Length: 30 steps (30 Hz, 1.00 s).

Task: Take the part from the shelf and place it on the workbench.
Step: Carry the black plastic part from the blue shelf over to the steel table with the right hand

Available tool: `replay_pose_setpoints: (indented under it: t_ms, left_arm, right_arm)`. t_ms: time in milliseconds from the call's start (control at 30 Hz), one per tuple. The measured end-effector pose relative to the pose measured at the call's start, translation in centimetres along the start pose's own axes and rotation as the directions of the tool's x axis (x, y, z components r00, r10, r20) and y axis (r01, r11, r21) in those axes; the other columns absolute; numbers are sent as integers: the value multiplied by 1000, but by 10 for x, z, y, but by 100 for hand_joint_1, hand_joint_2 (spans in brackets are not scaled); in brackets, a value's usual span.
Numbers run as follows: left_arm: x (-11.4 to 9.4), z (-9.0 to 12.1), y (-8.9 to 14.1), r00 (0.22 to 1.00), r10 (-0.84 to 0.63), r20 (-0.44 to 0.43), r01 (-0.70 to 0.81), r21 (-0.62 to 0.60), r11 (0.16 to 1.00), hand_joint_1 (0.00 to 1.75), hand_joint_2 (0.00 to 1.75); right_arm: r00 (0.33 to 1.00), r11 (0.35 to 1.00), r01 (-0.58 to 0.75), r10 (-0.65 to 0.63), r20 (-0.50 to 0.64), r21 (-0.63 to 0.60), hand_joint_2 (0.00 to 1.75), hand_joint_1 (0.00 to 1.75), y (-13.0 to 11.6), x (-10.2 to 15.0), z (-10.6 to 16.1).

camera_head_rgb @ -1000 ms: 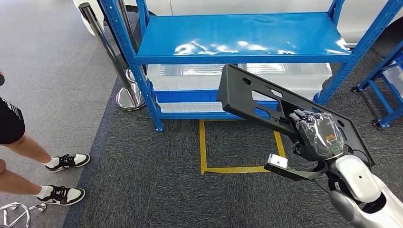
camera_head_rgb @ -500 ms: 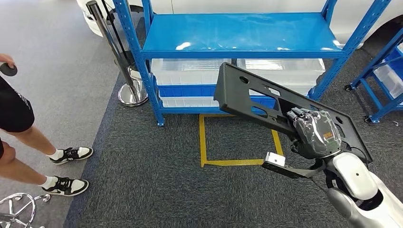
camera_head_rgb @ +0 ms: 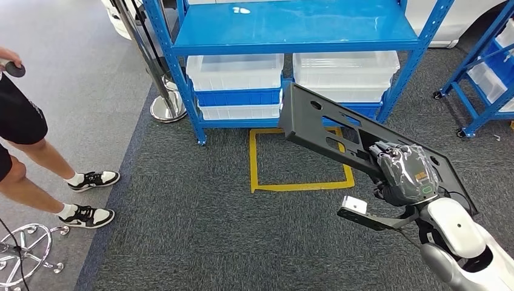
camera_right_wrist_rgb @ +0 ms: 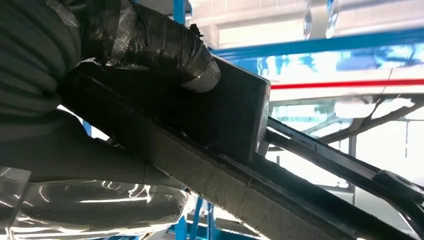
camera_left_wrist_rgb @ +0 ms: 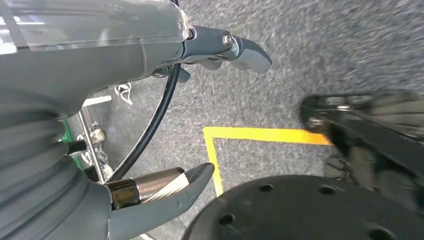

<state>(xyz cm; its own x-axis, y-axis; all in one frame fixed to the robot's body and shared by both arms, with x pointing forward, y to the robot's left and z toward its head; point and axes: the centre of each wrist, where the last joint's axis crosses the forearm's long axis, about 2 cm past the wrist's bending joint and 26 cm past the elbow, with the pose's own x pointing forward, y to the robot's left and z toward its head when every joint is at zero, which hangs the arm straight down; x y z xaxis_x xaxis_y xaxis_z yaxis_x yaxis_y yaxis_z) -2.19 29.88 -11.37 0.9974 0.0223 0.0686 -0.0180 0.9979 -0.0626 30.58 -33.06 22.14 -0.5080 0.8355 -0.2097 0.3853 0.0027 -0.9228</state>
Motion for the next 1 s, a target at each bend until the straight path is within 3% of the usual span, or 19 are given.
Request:
replay_pose_setpoints:
  t_ms: [733,1000]
  left_arm:
    - [-1,0,-3,1000,18,17,-18,-19,1000,0,175]
    - [-1,1,5,1000,28,8,-28,-25,999,0,175]
  right_arm:
    - [1000,999,15,-14,-21,28,175,175,-5,-8,-3]
    - [1000,999,16,-16,-12,29,175,175,-3,6,-17]
